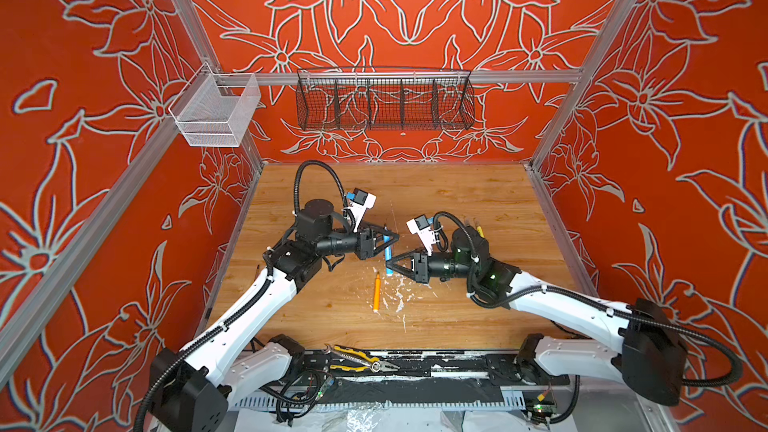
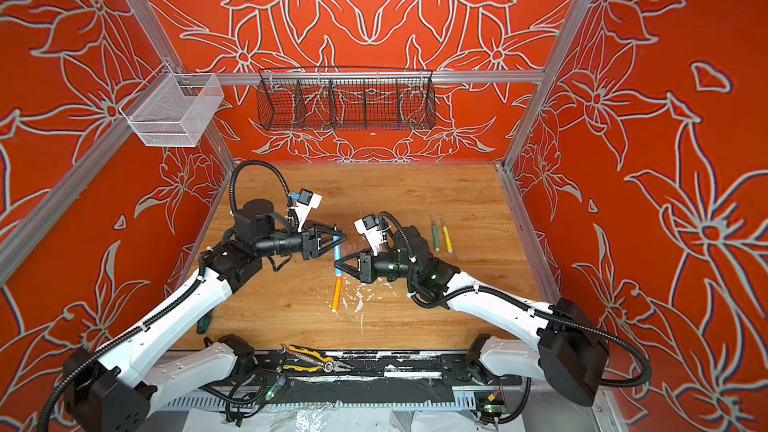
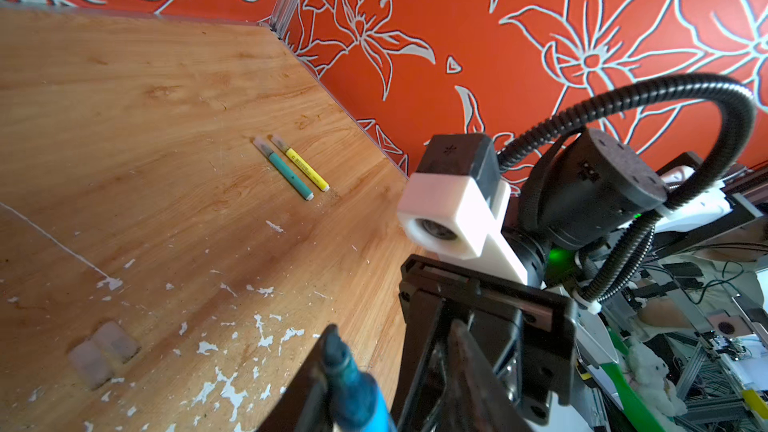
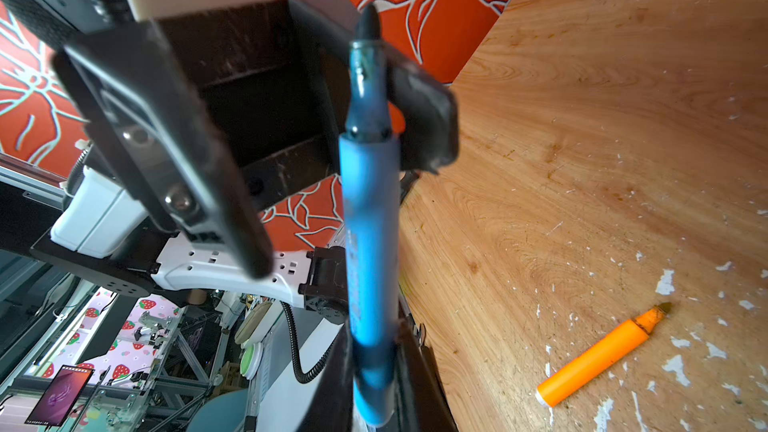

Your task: Insert the pens into the pen caps

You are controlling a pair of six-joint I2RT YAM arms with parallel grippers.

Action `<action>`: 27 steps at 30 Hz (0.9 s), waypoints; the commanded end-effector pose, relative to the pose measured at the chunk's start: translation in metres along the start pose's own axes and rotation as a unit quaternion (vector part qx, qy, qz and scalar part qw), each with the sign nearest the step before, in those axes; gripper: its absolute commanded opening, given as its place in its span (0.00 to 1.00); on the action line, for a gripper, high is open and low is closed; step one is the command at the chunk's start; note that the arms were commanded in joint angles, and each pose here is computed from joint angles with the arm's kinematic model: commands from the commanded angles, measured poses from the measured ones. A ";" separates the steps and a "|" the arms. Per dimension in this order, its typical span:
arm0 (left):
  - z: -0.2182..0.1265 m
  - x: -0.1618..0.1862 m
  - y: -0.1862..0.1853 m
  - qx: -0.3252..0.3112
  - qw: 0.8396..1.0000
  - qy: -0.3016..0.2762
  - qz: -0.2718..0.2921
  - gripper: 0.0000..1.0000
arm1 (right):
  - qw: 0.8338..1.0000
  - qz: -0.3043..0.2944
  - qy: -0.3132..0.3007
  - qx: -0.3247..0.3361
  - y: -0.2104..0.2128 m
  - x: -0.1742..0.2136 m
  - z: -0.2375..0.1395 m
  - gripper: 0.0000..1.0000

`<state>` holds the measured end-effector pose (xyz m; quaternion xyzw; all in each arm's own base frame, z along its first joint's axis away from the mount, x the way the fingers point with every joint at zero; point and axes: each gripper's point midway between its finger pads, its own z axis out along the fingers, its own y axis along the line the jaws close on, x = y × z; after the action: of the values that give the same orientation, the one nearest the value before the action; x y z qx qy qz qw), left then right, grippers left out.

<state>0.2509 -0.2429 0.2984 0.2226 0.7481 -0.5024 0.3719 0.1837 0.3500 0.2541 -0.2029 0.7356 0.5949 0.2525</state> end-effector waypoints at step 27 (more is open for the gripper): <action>-0.001 0.000 -0.020 0.058 0.998 0.017 0.021 0.00 | 1.000 -0.011 -0.026 -0.006 0.001 -0.023 0.008 0.39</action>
<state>0.2430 -0.2502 0.2922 0.2403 0.7467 -0.5284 0.3247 0.1869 0.3548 0.2552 -0.2173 0.7370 0.5892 0.2499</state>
